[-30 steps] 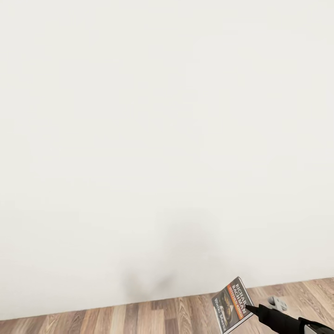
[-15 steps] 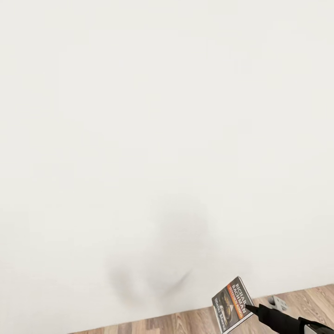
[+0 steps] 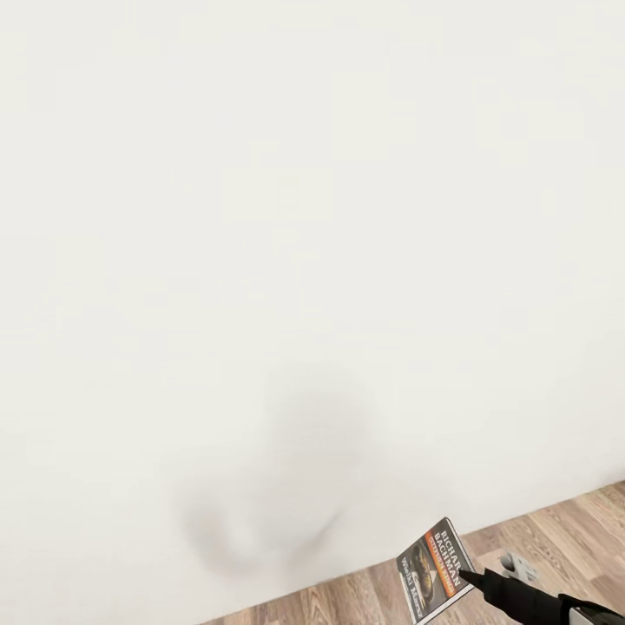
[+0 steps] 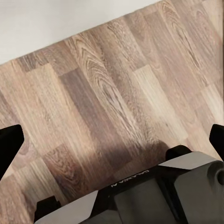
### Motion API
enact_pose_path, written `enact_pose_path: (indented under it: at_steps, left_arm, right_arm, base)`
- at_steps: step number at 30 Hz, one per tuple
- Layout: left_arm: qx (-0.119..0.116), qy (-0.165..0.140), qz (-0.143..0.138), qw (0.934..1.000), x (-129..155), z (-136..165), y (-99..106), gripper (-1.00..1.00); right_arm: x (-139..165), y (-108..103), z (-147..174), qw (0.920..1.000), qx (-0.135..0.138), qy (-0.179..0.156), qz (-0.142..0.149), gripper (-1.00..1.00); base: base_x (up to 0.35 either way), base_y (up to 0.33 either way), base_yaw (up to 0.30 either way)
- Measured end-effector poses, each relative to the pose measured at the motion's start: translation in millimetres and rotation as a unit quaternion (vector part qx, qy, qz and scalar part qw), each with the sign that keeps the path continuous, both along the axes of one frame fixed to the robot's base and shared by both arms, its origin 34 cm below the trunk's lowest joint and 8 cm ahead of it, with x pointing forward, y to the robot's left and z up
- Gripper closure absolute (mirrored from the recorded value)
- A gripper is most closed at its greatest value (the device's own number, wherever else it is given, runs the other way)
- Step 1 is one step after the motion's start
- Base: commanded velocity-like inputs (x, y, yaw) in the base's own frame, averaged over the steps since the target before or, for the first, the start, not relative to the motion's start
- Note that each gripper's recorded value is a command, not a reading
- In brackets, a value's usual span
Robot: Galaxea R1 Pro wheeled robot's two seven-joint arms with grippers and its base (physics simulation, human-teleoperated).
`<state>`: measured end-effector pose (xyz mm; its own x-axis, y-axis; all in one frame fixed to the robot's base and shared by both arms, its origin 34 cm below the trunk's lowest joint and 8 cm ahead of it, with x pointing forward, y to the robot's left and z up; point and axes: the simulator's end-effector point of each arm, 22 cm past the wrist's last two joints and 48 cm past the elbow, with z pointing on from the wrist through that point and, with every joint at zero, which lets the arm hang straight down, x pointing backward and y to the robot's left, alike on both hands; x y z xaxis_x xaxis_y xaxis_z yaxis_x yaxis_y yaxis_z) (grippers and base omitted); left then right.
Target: In the bedroom, move the book from the bed onto either nightstand, and place the two sandals side by side next to the bed.
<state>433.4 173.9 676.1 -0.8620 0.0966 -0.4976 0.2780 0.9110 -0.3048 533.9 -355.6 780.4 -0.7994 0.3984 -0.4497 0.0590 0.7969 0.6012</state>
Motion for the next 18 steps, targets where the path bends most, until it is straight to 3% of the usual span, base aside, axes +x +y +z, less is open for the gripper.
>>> enact_pose_path:
  at_steps: [5, 15, 18]
  left_arm:
    - [0.0, 0.0, 0.0, 1.0, 0.1, 0.3, 0.1, -1.0]
    - [0.0, 0.0, 0.0, 1.0, 0.1, 0.3, 0.1, -1.0]
    - [0.0, 0.0, 0.0, 1.0, 0.1, 0.1, 0.0, -1.0]
  right_arm:
    - [-0.5, -0.1, 0.0, 1.0, -0.001, 0.0, 0.001, 1.0]
    - [-0.7, -0.2, -0.1, 1.0, -0.001, 0.0, 0.001, 1.0]
    - [-0.5, -0.2, -0.4, 1.0, -0.001, 0.001, 0.001, 1.0]
  base:
    - [0.144, 0.0, -0.27]
    - [0.297, 0.0, -0.259]
    - [0.059, 0.0, -0.256]
